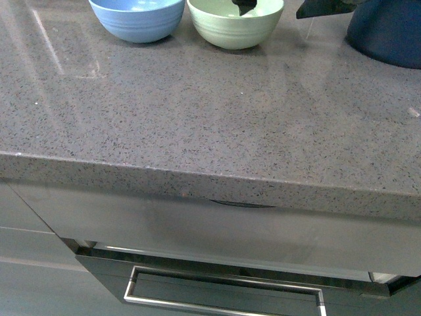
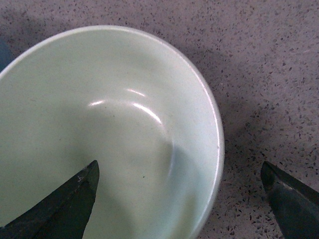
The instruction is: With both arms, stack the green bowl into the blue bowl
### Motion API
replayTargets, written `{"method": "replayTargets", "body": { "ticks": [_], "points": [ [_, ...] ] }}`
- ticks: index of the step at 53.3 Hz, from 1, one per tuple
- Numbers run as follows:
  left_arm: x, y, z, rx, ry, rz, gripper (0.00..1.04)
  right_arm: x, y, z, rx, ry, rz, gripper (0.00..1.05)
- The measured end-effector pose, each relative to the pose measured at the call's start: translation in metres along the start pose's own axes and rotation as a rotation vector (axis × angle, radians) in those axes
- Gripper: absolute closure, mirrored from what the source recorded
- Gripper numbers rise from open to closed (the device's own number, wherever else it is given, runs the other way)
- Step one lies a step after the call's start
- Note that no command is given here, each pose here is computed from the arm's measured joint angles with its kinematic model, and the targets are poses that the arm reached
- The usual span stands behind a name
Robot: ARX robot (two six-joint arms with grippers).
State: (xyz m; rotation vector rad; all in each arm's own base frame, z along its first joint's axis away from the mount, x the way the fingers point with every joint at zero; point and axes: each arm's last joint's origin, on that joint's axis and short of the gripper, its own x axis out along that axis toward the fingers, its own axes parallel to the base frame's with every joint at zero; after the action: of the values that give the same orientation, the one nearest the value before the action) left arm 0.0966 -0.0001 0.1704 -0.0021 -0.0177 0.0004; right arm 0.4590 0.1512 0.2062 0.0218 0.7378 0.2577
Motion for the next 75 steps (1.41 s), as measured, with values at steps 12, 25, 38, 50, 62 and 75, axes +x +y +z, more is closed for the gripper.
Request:
{"method": "replayTargets", "body": {
  "ticks": [12,25,38,50,62,75],
  "points": [
    [0.000,0.000,0.000,0.000,0.000,0.000,0.07,0.008,0.000,-0.004,-0.001,0.015,0.010,0.10],
    [0.000,0.000,0.000,0.000,0.000,0.000,0.07,0.010,0.000,-0.001,-0.002,0.005,0.011,0.39],
    [0.000,0.000,0.000,0.000,0.000,0.000,0.07,0.010,-0.004,0.002,0.010,-0.019,-0.010,0.71],
    [0.000,0.000,0.000,0.000,0.000,0.000,0.07,0.011,-0.014,0.003,0.032,-0.032,-0.037,1.04],
    [0.000,0.000,0.000,0.000,0.000,0.000,0.07,0.006,-0.026,0.003,0.051,-0.043,-0.067,1.04],
    [0.000,0.000,0.000,0.000,0.000,0.000,0.07,-0.001,-0.041,0.006,0.074,-0.040,-0.091,1.04]
  ]
}}
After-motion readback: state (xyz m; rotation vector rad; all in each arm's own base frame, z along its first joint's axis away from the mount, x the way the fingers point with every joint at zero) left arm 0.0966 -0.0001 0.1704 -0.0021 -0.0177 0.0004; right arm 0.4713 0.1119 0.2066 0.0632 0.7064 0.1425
